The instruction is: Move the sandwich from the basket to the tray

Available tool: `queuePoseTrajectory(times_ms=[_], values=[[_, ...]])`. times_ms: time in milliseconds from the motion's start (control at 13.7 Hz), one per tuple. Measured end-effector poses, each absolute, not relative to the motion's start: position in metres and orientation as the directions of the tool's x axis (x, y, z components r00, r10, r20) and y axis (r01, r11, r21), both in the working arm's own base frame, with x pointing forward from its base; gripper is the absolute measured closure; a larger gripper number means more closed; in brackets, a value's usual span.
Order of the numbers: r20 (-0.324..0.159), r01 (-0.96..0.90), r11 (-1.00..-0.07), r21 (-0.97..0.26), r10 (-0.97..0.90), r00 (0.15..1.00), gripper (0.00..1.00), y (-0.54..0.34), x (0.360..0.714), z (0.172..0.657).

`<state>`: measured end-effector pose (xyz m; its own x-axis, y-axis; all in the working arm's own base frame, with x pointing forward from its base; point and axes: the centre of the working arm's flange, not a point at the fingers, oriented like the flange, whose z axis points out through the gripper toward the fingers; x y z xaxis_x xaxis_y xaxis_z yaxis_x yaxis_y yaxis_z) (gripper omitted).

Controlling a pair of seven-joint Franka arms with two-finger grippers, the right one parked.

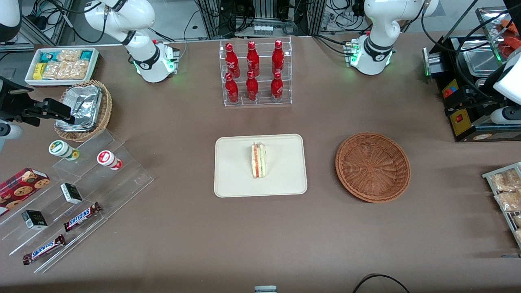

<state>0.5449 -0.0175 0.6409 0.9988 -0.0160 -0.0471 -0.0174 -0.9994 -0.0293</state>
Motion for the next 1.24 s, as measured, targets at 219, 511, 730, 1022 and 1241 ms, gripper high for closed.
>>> queuePoseTrajectory(times_ms=[219,511,730,1022,1241], values=[[-0.054,-0.017,-0.999,-0.029,-0.015,0.998,0.0,-0.017,0.545,0.639],[-0.047,-0.015,-0.999,-0.029,-0.013,0.999,0.0,-0.016,0.542,0.642],[-0.042,-0.012,-1.0,-0.029,-0.011,0.999,0.0,-0.016,0.541,0.645],[-0.038,-0.012,-1.0,-0.029,-0.011,0.999,0.0,-0.016,0.541,0.647],[-0.027,-0.016,-0.999,-0.029,-0.015,1.0,0.0,-0.019,0.544,0.65]])
